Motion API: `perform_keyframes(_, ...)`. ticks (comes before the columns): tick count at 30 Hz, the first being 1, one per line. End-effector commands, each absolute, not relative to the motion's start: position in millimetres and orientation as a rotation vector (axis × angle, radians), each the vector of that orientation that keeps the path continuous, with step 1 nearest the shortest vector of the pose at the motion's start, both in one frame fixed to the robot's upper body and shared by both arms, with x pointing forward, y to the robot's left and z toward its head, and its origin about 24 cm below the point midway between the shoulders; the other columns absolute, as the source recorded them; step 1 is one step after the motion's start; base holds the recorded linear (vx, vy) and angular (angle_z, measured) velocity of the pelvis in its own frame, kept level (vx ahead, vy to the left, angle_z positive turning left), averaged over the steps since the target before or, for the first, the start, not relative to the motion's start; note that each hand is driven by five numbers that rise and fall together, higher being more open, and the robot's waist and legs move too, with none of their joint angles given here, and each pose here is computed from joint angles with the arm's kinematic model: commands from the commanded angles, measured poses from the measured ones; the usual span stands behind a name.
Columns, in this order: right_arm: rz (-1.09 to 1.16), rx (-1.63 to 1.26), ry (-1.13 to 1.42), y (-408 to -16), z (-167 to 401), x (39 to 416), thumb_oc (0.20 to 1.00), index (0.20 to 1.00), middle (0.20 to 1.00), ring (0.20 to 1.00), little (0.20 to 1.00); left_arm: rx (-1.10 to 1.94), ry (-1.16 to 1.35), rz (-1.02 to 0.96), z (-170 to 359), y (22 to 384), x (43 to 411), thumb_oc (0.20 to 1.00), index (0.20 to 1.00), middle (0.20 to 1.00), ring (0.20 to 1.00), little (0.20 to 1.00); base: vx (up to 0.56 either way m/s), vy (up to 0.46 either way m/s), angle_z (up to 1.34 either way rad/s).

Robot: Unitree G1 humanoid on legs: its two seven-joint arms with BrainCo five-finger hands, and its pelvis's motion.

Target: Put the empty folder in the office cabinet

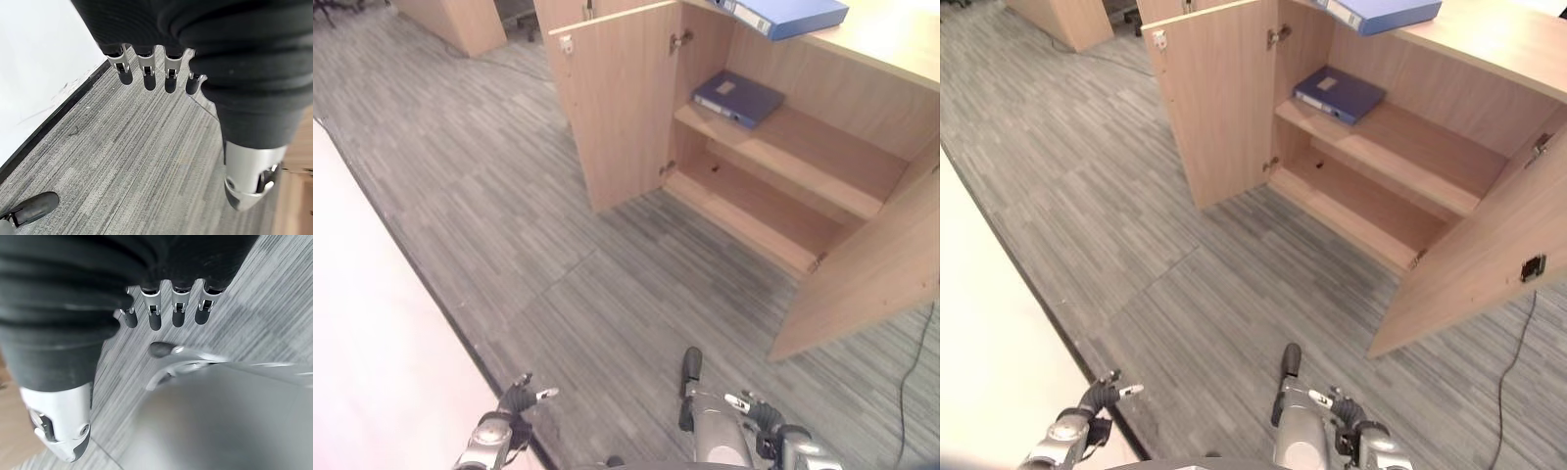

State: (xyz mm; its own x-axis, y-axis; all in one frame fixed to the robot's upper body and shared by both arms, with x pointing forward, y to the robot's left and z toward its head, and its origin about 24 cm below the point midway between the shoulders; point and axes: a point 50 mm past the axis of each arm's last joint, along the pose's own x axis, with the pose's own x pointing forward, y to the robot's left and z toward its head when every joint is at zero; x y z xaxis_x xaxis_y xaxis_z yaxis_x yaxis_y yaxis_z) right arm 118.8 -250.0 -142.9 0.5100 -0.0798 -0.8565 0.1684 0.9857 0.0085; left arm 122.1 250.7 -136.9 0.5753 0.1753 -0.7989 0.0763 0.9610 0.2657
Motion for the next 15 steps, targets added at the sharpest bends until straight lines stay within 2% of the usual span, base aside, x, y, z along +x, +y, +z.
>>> perform_keyframes(1,-0.156,0.078,0.977,-257.2,-136.7,125.2,1.000,1.000,1.000,1.000,1.000,0.330,0.878,0.036,-126.3,255.1,145.7,1.000,1.000,1.000,1.000,1.000,0.54,-0.142,-0.14)
perform_keyframes(8,-0.229,0.107,0.979,-273.1,-134.4,117.7,1.000,1.000,1.000,1.000,1.000,0.283,0.847,-0.005,-127.0,235.6,158.4,1.000,1.000,1.000,1.000,1.000,0.34,-0.147,0.06)
perform_keyframes(15,-0.167,0.069,0.935,-273.5,-125.1,137.6,1.000,1.000,1.000,1.000,1.000,0.267,0.810,-0.026,-121.2,228.1,174.1,1.000,1.000,1.000,1.000,1.000,0.37,-0.232,0.01)
